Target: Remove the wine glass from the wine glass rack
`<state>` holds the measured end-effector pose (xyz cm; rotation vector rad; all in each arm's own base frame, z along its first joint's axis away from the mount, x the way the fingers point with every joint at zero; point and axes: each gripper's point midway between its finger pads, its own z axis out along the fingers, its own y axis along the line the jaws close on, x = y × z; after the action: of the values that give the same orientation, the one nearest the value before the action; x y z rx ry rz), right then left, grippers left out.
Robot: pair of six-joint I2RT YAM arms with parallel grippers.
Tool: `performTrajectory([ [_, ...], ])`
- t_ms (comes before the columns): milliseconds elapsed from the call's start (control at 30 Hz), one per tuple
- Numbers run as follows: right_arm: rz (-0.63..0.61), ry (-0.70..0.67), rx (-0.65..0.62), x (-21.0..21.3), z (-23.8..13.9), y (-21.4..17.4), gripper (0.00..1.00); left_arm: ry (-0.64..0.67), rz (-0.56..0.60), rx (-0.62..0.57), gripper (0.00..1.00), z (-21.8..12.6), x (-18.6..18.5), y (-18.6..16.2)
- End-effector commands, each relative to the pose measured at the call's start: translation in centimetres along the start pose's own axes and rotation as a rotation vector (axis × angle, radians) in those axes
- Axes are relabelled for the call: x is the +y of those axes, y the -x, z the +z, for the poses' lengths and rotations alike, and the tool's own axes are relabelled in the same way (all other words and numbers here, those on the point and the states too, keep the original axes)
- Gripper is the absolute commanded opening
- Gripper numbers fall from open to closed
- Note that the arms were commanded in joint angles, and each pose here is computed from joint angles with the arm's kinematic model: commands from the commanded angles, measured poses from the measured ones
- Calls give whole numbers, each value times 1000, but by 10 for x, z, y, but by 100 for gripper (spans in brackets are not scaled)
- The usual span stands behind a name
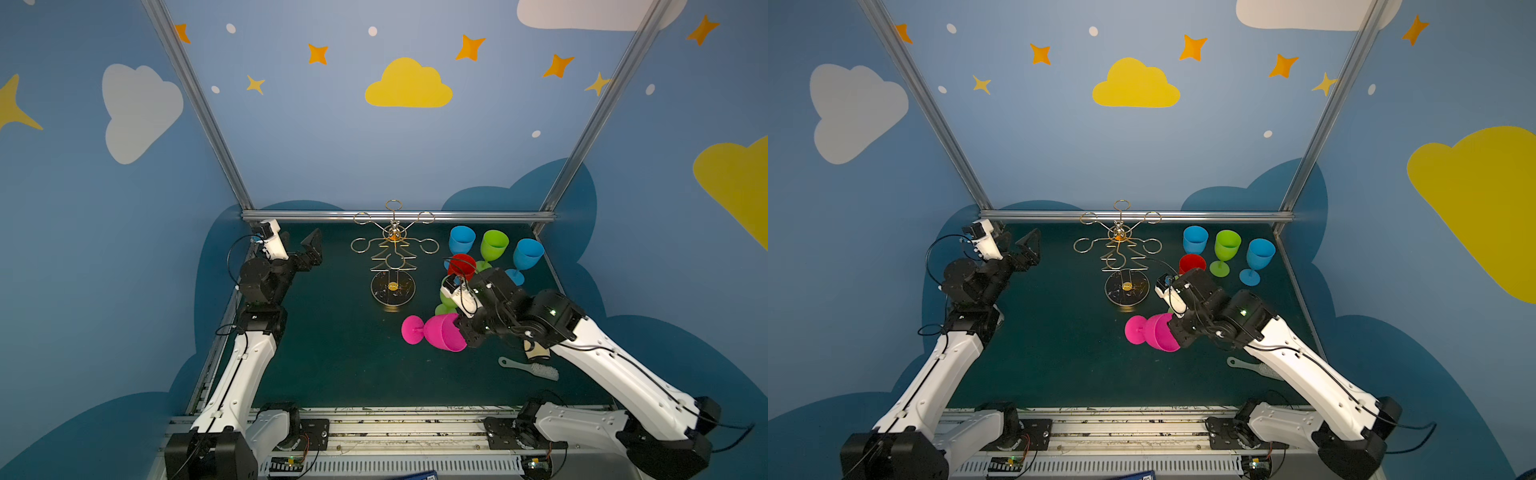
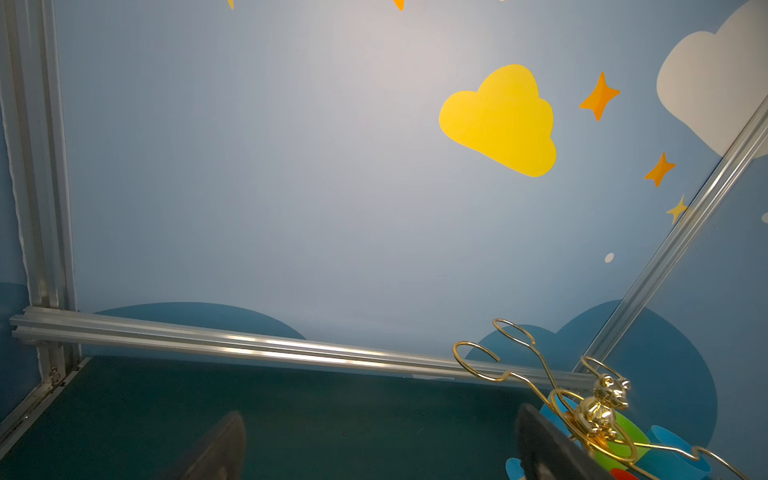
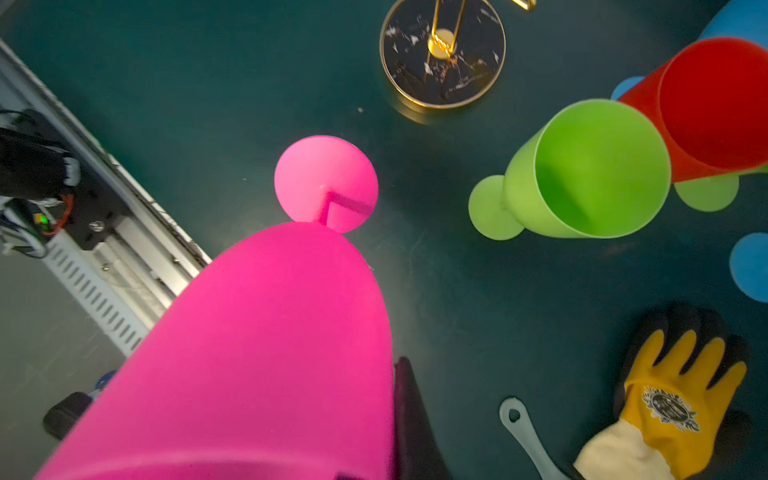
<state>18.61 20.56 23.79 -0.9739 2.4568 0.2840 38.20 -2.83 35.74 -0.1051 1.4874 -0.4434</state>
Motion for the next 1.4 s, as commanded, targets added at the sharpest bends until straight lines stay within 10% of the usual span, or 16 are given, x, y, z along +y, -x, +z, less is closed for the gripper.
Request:
performTrajectory([
  [0,41,-59,62,-8,14,-7,0,9,7,-30,100,-5,1,8],
  [633,145,-97,366,1,100,4,0,58,3,-18,99,-8,12,4],
  [1000,154,-83,272,0,92,23,40,76,0,-19,99,-9,17,2],
  [1367,90,-41,-85,-13,28,59,71,114,36,-30,99,-15,24,2],
])
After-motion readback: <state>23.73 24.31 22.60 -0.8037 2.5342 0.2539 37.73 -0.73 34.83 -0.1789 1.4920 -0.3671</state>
